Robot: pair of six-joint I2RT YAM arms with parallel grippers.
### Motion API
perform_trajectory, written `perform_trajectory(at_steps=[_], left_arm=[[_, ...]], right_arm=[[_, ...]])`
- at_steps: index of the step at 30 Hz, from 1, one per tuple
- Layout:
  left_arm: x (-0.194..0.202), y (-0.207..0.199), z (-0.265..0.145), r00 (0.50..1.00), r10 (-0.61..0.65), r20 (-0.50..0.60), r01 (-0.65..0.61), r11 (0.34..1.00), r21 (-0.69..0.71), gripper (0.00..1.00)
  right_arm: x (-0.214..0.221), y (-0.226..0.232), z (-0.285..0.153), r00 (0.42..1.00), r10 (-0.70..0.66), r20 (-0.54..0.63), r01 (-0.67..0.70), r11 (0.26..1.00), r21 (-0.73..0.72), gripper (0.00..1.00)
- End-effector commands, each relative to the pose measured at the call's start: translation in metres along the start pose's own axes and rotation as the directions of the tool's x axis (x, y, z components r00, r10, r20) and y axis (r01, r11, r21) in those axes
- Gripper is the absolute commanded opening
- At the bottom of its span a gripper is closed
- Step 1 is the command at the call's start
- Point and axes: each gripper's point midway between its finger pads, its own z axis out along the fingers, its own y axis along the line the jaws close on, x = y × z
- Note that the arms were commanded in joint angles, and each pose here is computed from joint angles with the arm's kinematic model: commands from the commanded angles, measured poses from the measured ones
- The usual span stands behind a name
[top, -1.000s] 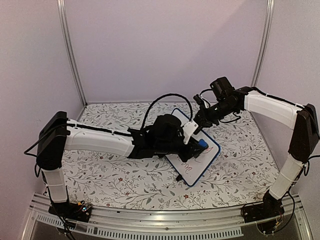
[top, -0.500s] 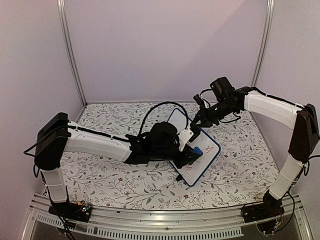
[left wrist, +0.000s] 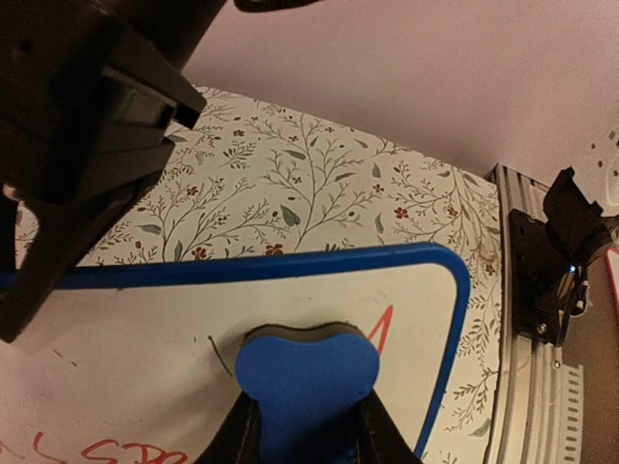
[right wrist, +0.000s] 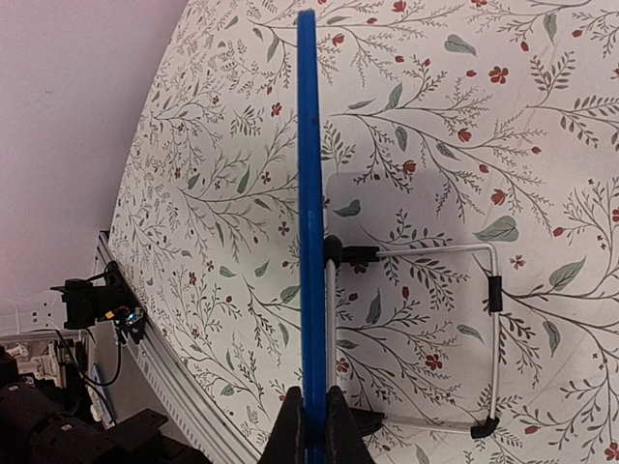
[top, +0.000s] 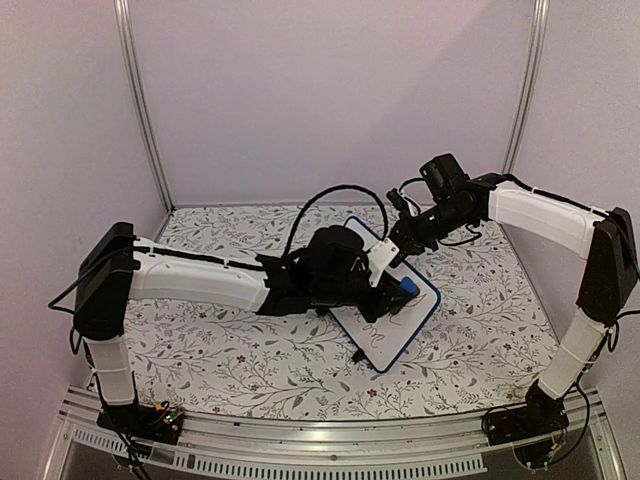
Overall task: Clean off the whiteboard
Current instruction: Erase the whiteboard from the whiteboard stand.
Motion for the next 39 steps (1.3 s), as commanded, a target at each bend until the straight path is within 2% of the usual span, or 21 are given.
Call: perform_trajectory(at_steps=[1, 15, 18, 30, 34, 39], left_arm=[[0.002, -0.003, 0.010, 1.000, 0.018, -0.013, -0.018, 1.000, 0.016, 0.00], [0.052, 0.011, 0.005, 0.993, -0.002, -0.117, -0.006, 0.998, -0.070, 0.00], [0.050, 0.012, 0.005, 0.994, 0.001, -0.113, -0.010, 0.997, -0.081, 0.00], [-0.002, 0.010, 0.014, 0.999, 0.047, -0.006, -0.048, 0.992, -0.115, 0.00], [0.000, 0.010, 0.013, 0.998, 0.054, -0.010, -0.055, 0.991, -0.125, 0.00], [0.023, 0.008, 0.012, 0.996, 0.066, -0.060, -0.074, 0.986, -0.146, 0.00]], right_arm=[[0.020, 0.004, 0.017, 0.997, 0.020, -0.079, -0.020, 1.000, -0.006, 0.00], [0.021, 0.003, 0.019, 0.996, 0.021, -0.082, -0.022, 1.000, -0.008, 0.00], [0.019, 0.003, 0.020, 0.996, 0.020, -0.083, -0.021, 1.000, -0.007, 0.00], [0.019, 0.003, 0.020, 0.996, 0.021, -0.083, -0.021, 1.000, -0.005, 0.00], [0.019, 0.003, 0.019, 0.996, 0.021, -0.083, -0.021, 1.000, -0.004, 0.00], [0.020, 0.002, 0.020, 0.996, 0.020, -0.084, -0.021, 1.000, -0.004, 0.00]])
